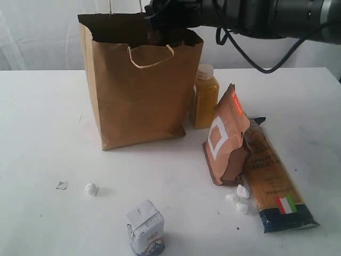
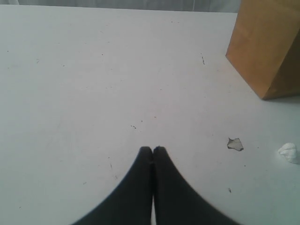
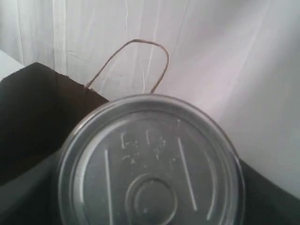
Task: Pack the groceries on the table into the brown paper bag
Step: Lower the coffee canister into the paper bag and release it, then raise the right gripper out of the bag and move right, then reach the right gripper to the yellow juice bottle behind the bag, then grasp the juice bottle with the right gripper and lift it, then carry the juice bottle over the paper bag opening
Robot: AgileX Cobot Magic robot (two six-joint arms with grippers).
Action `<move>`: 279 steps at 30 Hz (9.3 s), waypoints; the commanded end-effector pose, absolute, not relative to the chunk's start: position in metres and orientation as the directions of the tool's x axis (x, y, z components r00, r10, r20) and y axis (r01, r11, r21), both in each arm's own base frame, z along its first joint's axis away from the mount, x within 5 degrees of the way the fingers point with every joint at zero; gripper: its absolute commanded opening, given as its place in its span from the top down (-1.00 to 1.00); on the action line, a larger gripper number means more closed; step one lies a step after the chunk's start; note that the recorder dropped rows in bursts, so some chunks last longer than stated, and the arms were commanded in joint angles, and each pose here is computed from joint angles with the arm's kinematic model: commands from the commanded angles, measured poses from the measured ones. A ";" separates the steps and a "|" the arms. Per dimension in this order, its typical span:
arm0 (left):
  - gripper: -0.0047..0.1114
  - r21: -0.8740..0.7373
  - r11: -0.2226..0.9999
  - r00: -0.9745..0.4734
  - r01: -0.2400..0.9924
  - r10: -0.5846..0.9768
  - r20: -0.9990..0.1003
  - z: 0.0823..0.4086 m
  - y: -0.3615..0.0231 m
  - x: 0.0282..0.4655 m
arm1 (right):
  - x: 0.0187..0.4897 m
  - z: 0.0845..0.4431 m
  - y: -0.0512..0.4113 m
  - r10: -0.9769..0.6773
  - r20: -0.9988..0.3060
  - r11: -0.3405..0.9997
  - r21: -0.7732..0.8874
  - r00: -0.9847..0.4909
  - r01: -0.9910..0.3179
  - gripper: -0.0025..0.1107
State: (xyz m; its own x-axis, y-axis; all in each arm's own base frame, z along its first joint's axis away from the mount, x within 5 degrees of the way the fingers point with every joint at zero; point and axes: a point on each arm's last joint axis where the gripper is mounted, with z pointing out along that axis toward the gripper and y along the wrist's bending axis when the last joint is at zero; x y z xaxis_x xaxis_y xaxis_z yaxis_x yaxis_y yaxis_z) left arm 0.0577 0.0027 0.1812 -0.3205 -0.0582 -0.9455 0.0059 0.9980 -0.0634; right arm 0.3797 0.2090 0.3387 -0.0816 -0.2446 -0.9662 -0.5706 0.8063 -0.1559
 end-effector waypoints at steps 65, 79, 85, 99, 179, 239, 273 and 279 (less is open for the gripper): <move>0.92 -0.066 0.998 -0.319 0.004 -0.062 -0.946 0.180 0.003 0.058 | 0.355 0.398 0.164 -0.110 -0.991 0.957 -0.084 -0.078 -0.276 -0.85; 0.92 -0.066 0.998 -0.319 0.004 -0.062 -0.946 0.180 0.003 0.058 | 0.281 0.344 0.076 -0.425 -0.814 0.852 -0.507 -0.396 0.128 -0.85; 0.92 -0.070 0.998 -0.323 0.001 -0.066 -0.944 0.180 0.003 0.058 | 0.278 0.310 0.077 -0.477 -0.750 0.830 -0.555 -0.459 0.045 -0.85; 0.92 -0.182 0.983 -0.359 -0.008 -0.173 -0.917 0.177 0.000 0.057 | 0.317 0.327 0.086 -0.175 -0.947 0.960 -0.105 -0.268 -0.258 -0.85; 0.92 -0.252 0.968 -0.366 -0.007 -0.237 -0.900 0.177 -0.003 0.056 | 0.440 0.172 0.143 -0.235 -0.834 0.828 0.097 -0.499 -0.553 -0.20; 0.92 -0.248 0.969 -0.351 0.002 -0.232 -0.907 0.178 -0.003 0.057 | 0.303 0.478 0.071 0.331 -0.923 0.512 0.352 -0.198 -0.784 0.96; 0.92 -0.254 0.967 -0.320 0.017 -0.235 -0.918 0.181 -0.004 0.058 | 0.337 0.411 0.236 -0.222 -0.922 0.575 -0.386 0.317 -0.721 0.96; 0.92 -0.254 0.967 -0.320 0.017 -0.235 -0.918 0.181 -0.004 0.058 | 0.353 0.387 0.240 -0.273 -0.929 0.603 -0.369 0.251 -0.708 0.96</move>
